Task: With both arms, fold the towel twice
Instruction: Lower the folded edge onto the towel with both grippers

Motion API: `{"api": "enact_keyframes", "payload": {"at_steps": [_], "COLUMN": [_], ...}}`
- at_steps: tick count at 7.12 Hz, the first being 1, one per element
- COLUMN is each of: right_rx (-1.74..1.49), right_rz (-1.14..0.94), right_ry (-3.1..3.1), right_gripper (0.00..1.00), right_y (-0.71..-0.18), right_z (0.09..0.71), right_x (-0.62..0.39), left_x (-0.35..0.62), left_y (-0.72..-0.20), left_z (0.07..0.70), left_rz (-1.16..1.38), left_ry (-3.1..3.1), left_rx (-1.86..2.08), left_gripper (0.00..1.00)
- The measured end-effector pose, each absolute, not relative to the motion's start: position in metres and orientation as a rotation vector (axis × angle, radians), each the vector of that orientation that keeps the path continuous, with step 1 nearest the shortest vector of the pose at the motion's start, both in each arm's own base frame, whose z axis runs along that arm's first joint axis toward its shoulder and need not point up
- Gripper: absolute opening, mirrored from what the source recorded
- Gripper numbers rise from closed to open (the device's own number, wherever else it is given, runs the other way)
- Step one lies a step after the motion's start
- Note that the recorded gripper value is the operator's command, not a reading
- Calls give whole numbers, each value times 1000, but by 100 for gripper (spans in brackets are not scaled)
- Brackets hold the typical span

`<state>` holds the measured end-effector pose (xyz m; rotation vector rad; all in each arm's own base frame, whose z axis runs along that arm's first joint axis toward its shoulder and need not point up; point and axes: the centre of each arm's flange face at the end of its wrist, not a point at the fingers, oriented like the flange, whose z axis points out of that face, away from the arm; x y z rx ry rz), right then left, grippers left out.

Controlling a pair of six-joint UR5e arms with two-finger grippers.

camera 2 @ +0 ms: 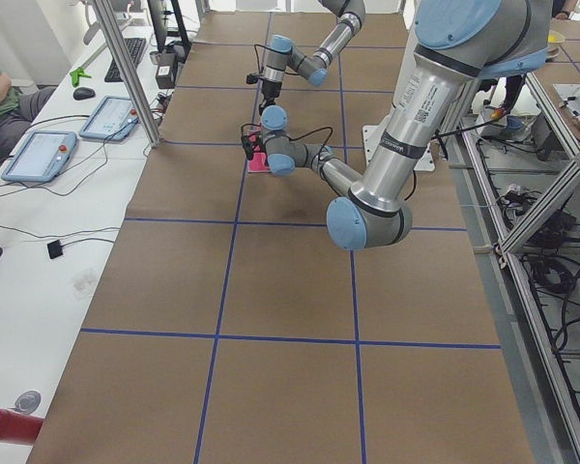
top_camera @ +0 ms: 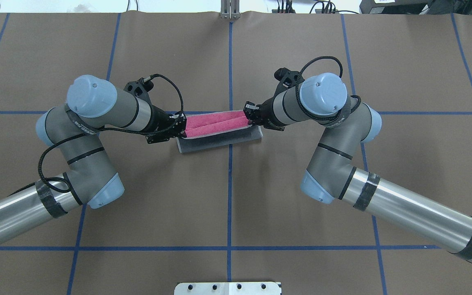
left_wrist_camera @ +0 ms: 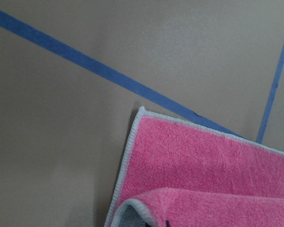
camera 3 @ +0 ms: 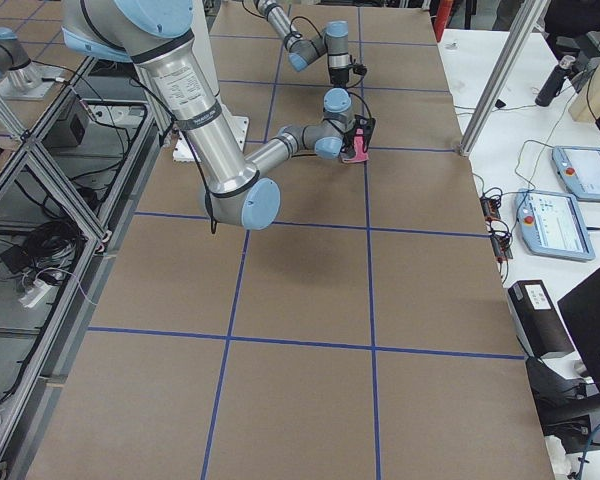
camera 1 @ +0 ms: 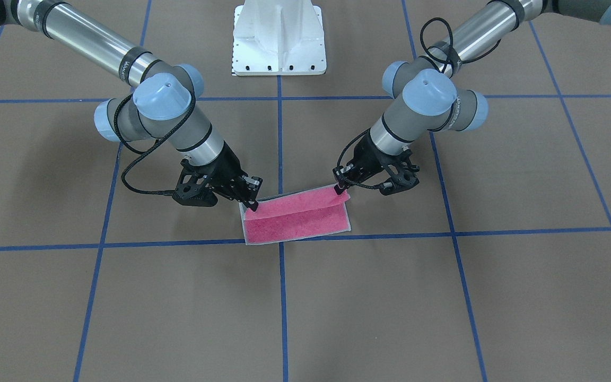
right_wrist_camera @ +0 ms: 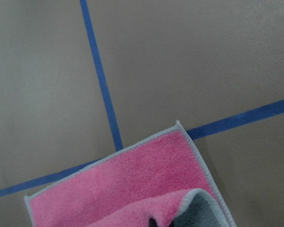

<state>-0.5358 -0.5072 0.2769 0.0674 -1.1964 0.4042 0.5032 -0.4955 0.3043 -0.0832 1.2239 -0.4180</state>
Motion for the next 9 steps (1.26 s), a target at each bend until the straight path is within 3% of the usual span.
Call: {"api": "enact_keyframes", "payload": {"at_steps": [9], "right_rx": [86], "right_rz": [422], "right_ry": [-1188], "right_gripper": [0], "right_y": [-513], "right_z": [279], "right_x": [-535], "left_x": [515], "left_y": [-520], "left_z": [304], "left_rz": [-449], "left_ry": [1199], "left_rx": [-71], "left_gripper": [0]}}
